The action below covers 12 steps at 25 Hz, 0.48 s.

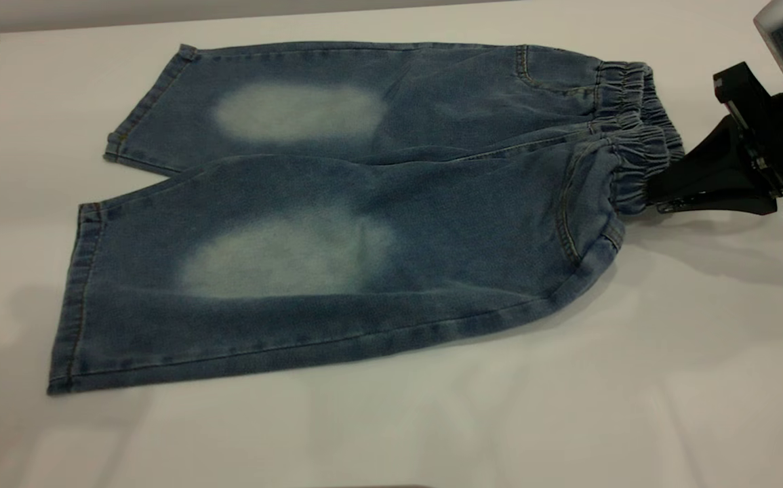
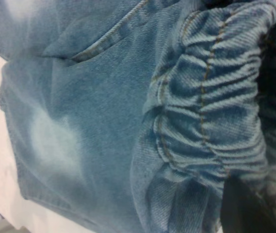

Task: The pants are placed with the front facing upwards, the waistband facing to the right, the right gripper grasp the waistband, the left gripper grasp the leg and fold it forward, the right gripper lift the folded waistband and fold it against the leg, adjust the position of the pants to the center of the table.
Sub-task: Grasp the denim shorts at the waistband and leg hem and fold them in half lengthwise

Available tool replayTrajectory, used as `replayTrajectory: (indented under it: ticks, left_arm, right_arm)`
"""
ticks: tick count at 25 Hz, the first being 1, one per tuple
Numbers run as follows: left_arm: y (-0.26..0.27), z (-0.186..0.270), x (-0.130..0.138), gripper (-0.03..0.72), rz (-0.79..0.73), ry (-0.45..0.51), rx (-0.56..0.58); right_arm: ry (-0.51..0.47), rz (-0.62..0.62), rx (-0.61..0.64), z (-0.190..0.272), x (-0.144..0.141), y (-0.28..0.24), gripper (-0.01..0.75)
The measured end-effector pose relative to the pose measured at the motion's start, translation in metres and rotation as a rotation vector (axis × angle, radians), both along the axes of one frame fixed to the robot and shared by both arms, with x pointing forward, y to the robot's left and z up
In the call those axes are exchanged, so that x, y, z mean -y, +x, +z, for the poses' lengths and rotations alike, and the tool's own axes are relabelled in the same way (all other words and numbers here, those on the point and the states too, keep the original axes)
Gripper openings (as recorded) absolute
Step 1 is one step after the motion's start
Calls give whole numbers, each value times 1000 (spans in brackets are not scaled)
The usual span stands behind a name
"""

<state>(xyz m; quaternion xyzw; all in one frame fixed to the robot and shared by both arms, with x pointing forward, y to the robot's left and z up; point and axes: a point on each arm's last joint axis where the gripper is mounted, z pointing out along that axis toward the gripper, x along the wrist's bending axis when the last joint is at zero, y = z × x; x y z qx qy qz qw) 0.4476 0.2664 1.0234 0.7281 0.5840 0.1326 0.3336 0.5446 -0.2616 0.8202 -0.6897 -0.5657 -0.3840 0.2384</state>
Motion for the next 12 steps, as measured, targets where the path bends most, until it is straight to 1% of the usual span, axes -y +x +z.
replayTrajectory:
  ticks: [5, 9, 12]
  left_arm:
    - [-1, -1, -2, 440, -22, 53, 1]
    - [-1, -2, -3, 440, -21, 62, -2]
    - [0, -3, -4, 440, -26, 74, -7]
  right_arm:
    - [47, 22, 29, 11, -1, 0, 36]
    - [47, 37, 85, 29, 3, 2, 36]
    - [42, 54, 99, 39, 3, 1, 36]
